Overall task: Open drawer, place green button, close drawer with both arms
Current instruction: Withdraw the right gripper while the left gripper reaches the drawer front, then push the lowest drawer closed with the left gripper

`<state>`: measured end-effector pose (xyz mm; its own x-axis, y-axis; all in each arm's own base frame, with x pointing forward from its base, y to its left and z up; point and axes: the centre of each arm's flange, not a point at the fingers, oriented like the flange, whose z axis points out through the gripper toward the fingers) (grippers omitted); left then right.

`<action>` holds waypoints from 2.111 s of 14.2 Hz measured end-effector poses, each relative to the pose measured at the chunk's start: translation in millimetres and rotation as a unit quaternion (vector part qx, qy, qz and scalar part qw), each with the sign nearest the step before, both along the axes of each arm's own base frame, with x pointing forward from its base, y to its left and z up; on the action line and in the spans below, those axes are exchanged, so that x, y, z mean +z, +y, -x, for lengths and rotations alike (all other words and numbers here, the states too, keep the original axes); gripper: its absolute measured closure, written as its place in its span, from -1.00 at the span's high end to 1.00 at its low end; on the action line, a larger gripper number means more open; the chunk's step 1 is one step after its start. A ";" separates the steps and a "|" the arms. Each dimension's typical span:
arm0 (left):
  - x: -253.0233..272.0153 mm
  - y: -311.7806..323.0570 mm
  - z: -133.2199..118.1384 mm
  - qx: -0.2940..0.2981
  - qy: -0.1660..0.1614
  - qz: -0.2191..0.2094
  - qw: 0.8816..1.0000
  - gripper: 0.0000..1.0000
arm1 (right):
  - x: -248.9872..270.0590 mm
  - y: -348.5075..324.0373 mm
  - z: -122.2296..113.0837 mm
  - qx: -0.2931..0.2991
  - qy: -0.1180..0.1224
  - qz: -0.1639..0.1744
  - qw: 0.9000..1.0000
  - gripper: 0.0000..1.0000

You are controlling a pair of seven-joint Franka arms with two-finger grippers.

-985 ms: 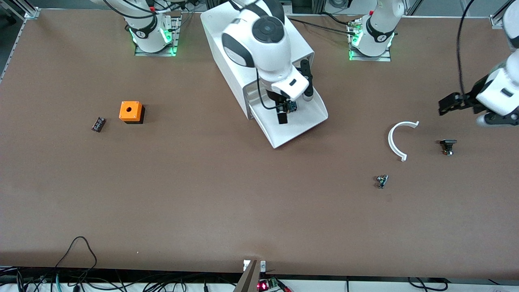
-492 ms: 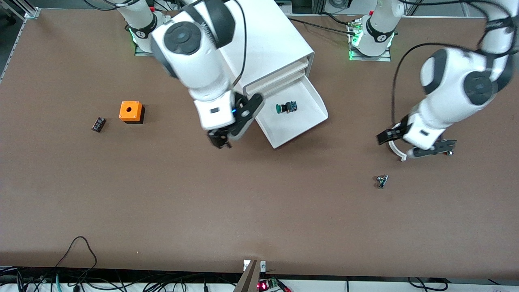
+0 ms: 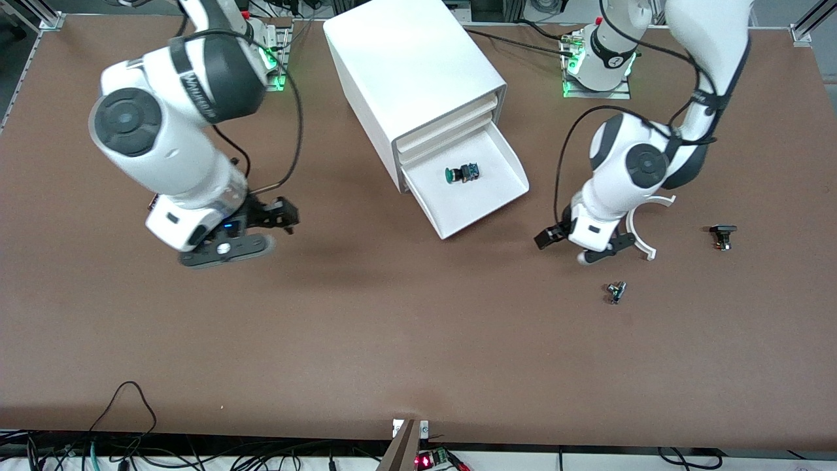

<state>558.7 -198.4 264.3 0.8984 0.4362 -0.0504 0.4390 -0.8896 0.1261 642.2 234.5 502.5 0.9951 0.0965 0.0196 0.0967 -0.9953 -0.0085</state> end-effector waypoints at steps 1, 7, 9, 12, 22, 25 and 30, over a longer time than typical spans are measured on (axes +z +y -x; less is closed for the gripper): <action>-10.1 -11.4 4.5 -0.005 0.005 0.001 1.000 1.00 | -0.3 -15.1 -3.2 -0.036 0.002 0.009 0.999 1.00; -35.6 -60.2 37.7 -0.051 0.030 -0.004 0.998 1.00 | 30.2 -112.3 -2.0 -0.143 0.001 0.035 0.989 1.00; -40.2 -69.7 47.9 -0.062 0.036 -0.006 0.997 1.00 | 49.9 -160.4 4.8 -0.169 -0.006 0.036 0.985 1.00; -46.4 -78.7 61.5 -0.074 0.046 -0.006 0.996 1.00 | 59.6 -204.5 17.0 -0.154 -0.004 0.040 0.987 1.00; -26.6 -171.9 145.7 -0.184 0.068 0.010 0.981 1.00 | 60.8 -263.2 33.3 -0.088 0.032 0.059 0.994 1.00; -23.9 -173.1 151.1 -0.190 0.072 0.005 0.979 1.00 | 57.4 -257.5 34.0 -0.083 0.035 0.060 0.994 1.00; 22.4 -138.4 104.3 -0.141 0.021 0.012 0.990 1.00 | 51.2 -258.7 47.0 -0.082 0.023 0.058 0.995 1.00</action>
